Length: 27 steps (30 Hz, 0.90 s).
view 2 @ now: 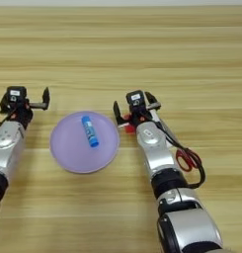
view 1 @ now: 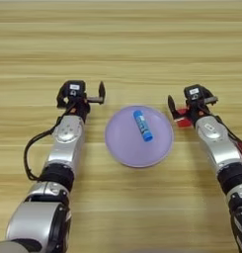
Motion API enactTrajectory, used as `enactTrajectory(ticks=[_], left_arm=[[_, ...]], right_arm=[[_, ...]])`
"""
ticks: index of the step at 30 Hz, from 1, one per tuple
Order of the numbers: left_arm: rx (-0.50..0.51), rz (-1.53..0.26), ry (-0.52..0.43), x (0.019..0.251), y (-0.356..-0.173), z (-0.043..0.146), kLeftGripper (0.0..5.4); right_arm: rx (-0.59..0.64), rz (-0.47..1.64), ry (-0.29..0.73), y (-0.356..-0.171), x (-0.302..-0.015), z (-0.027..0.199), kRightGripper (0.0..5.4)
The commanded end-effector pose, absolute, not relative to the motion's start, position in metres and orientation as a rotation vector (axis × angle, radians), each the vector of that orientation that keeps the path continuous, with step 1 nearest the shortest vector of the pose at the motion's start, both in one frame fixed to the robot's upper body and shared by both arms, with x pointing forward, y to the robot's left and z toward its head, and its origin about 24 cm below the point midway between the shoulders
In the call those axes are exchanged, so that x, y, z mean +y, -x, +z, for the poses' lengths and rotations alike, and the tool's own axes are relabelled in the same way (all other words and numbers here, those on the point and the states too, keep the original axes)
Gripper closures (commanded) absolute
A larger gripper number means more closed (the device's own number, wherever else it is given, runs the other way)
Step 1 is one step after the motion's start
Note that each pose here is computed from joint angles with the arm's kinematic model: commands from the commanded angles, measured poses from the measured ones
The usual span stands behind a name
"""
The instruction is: Move the objects on the table
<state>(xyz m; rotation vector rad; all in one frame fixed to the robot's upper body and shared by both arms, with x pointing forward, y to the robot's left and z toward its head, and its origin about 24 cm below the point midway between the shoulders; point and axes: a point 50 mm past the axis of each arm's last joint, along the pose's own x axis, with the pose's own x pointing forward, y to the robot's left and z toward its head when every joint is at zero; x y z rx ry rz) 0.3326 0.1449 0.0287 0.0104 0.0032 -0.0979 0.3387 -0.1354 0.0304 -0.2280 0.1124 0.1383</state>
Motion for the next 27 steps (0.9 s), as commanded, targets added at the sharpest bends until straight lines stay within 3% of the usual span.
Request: enactTrajectory(ticks=[1, 6, 13, 27], left_arm=[[0.056, -0.22, 0.023, 0.125, -0.322, 0.02, 0.0], [0.125, -0.466, 0.033, 0.092, -0.298, 0.011, 0.0], [0.196, -0.576, 0.013, 0.079, -0.281, 0.003, 0.0], [0.316, -0.64, -0.071, 0.066, -0.282, -0.018, 0.0]], right_arm=[[0.094, 0.123, 0.211, -0.342, -0.133, 0.035, 0.04], [0.057, 0.074, 0.184, -0.345, -0.134, 0.042, 0.04], [0.017, 0.03, 0.16, -0.347, -0.134, 0.049, 0.04], [0.02, 0.032, 0.155, -0.349, -0.127, 0.049, 0.04]])
